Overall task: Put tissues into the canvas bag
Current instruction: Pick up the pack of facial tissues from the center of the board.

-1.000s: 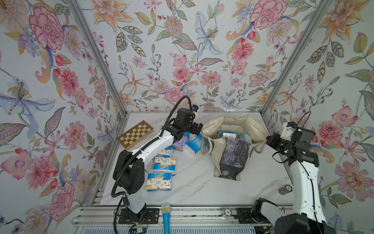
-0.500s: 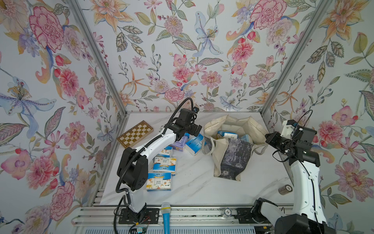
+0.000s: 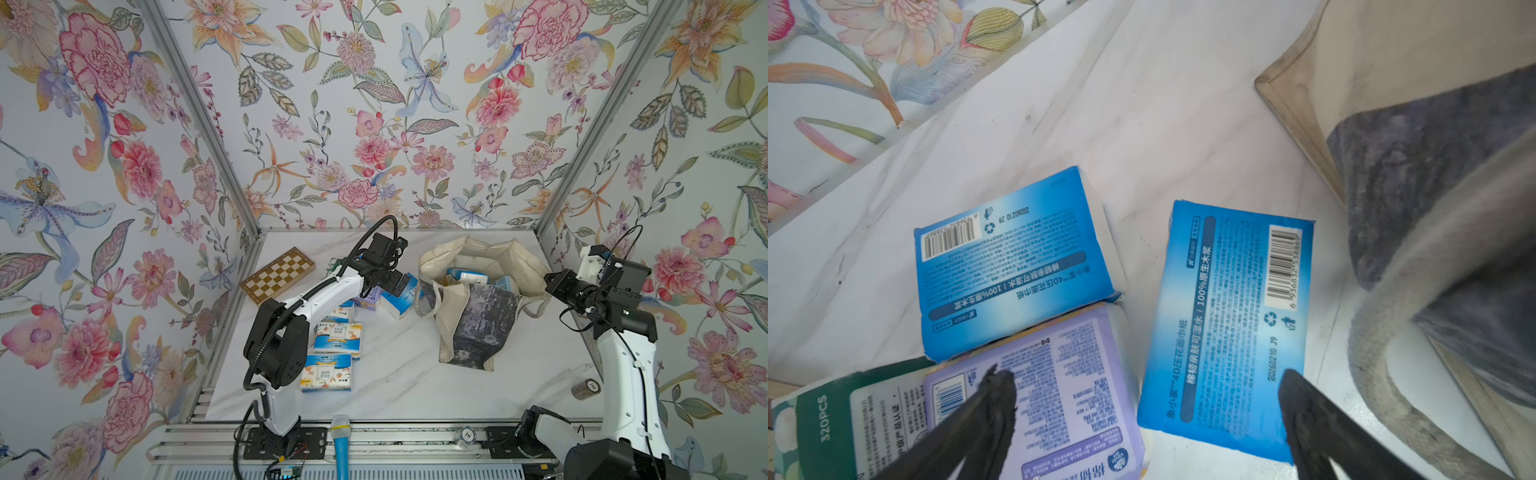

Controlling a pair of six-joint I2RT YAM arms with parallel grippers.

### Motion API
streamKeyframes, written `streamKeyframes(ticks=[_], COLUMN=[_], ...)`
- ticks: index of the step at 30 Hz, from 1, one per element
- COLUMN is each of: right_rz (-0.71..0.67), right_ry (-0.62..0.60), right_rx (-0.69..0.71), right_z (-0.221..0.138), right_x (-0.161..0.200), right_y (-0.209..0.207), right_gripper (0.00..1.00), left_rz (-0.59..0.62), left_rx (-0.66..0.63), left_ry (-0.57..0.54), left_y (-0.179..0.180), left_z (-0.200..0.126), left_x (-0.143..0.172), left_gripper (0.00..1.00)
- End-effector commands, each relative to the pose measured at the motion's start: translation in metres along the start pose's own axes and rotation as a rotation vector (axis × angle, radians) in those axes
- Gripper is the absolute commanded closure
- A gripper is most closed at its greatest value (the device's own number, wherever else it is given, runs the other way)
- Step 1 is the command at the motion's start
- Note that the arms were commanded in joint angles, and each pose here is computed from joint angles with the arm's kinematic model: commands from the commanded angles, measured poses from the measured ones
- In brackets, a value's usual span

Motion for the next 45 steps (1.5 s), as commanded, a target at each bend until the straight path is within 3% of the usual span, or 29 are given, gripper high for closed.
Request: streamKeyframes(ticks=[1,4,8,9,10,11,12,14,15,17,20,31,45], right_rz=[-0.01,-0.009,-0.008,-0.008,-0.01,-0.011,-0.011,-0.012,-0.012,-0.012,-0.012,-0.007,-0.007], right_ry=[-0.035,-0.034,-0.034,-0.034,-0.034,-0.035,-0.035,-0.036,-0.037,-0.038,-0.038,-0.035,-0.041], right_rx=[-0.025,-0.028,-0.031,-0.031,-0.03,-0.032,-0.031,-0.031,-0.03,-0.029,-0.028,-0.027,-0.018], right_z=[-0.009,-0.009,-0.009,-0.01,-0.01,-0.01,-0.01,-0.01,-0.011,-0.011,-0.011,-0.01,-0.009], right_x=[-0.002,-0.001,-0.001,-0.001,-0.001,0.0,-0.001,0.0,0.0,0.001,0.001,0.002,0.002], right_y=[0.005,0.005,0.005,0.005,0.005,0.006,0.006,0.005,0.005,0.005,0.005,0.004,0.002], right_gripper=[0.93,0.94,0.95,0.95,0.95,0.95,0.95,0.95,0.95,0.95,0.95,0.96,0.96], left_rz=[0.031,0.035,0.035,0.035,0.032,0.028,0.027,0.024,0.023,0.026,0.042,0.102,0.13], left_rx=[0.085,0.144,0.218,0.24,0.261,0.267,0.269,0.257,0.246,0.238,0.242,0.298,0.328], left_ry=[0.027,0.003,0.029,0.032,0.033,0.041,0.05,0.053,0.051,0.047,0.063,0.153,0.192], left_y=[-0.009,-0.015,-0.022,-0.023,-0.025,-0.025,-0.026,-0.024,-0.023,-0.023,-0.023,-0.029,-0.035], left_z=[0.004,0.009,0.022,0.025,0.029,0.032,0.035,0.037,0.037,0.037,0.038,0.052,0.072], left_x=[0.011,0.012,0.011,0.011,0.012,0.012,0.011,0.011,0.011,0.009,0.011,0.023,0.023], left_gripper=[0.01,0.01,0.12,0.24,0.53,0.75,0.81,0.71,0.6,0.27,0.01,0.01,0.01])
Point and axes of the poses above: each gripper's point midway between its finger pads, its own z axis out along the fingers, its own y axis along the line the jaws close on, x = y × z, the point moved 9 cm from there along -z, back along the fingers, and after that the axes turned 11 degrees about z, right-handed, at the moved point
